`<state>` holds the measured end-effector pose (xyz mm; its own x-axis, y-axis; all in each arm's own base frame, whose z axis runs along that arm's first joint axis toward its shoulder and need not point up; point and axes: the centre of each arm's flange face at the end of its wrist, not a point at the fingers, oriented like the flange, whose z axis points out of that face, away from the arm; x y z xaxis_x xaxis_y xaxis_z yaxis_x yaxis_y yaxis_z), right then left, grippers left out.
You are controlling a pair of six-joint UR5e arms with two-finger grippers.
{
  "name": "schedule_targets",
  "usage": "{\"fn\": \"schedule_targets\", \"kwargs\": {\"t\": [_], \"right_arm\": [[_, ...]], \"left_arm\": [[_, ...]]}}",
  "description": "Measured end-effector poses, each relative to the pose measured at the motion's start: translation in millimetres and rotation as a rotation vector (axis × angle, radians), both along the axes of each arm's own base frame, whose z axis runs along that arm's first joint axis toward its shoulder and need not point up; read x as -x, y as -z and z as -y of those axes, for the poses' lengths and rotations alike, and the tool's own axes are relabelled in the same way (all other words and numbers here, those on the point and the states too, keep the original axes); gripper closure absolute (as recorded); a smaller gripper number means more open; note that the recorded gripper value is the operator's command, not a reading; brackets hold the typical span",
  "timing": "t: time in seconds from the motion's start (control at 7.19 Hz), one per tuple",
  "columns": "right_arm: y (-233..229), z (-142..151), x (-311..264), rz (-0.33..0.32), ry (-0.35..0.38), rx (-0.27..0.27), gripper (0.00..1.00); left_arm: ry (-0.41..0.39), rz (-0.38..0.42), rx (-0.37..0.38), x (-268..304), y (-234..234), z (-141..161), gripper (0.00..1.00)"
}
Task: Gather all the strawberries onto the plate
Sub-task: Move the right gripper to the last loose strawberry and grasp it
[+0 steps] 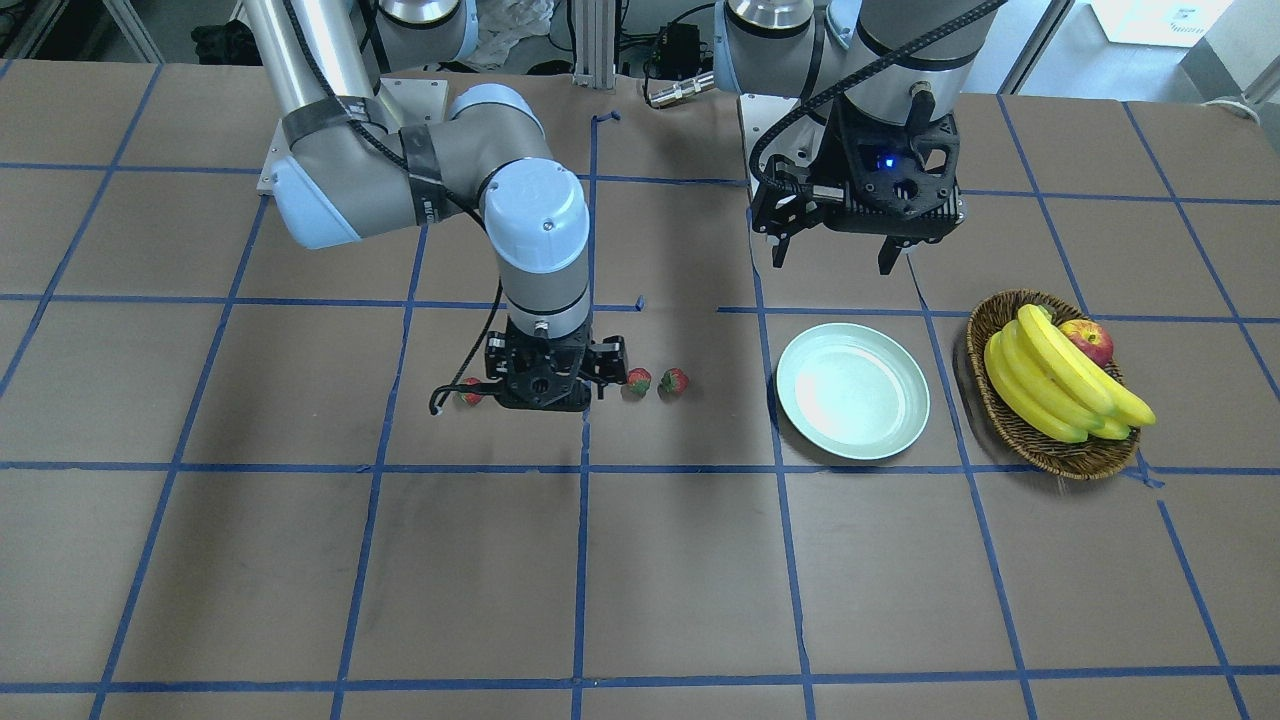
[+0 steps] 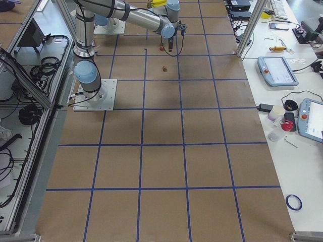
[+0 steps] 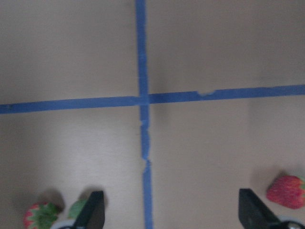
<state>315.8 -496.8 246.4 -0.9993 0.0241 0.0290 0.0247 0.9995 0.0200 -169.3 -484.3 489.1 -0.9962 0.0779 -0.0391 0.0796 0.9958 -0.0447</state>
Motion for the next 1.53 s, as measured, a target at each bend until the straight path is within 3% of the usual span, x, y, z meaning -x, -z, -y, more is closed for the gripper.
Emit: {"fn": "schedule_targets", "kwargs": {"t": [0.14,0.42,0.56,0.83,0.97,1.11,1.25,1.39,1.53], "right_arm": [[17.4,1.0,32.8,-0.045,-0.038,-0.043,0.00],[48.7,-2.6,77.9,-0.066,-0.045,-0.085,0.03],[57.4,-6.0,85.9,-0.067,-0.044,-0.096,0.22],[71.4,-16.9,90.3,-0.057,-0.039,-0.128,0.25],[76.9,-22.6,90.3,-0.046,-0.034,-0.143,0.45],[79.1,-25.5,89.7,-0.034,-0.031,-0.150,0.75],[78.5,-26.0,89.1,-0.027,-0.030,-0.150,0.86],[76.5,-25.0,88.6,-0.023,-0.031,-0.145,0.89],[73.1,-22.2,88.1,-0.021,-0.033,-0.132,1.00]], "left_arm": [[0.000,0.000,-0.002,0.0,0.9,0.1,0.00],[-0.001,0.000,-0.008,0.1,3.8,-0.1,0.00],[-0.001,0.000,-0.011,0.0,5.4,-0.5,0.00],[-0.001,-0.001,-0.012,0.1,5.8,-1.1,0.00],[-0.001,-0.001,-0.012,0.1,5.9,-1.2,0.00],[-0.001,-0.001,-0.012,0.1,5.9,-1.2,0.00],[-0.001,-0.001,-0.012,0.1,5.9,-1.2,0.00],[-0.001,-0.001,-0.012,0.1,5.9,-1.2,0.00],[-0.001,-0.001,-0.012,0.1,5.9,-1.2,0.00]]}}
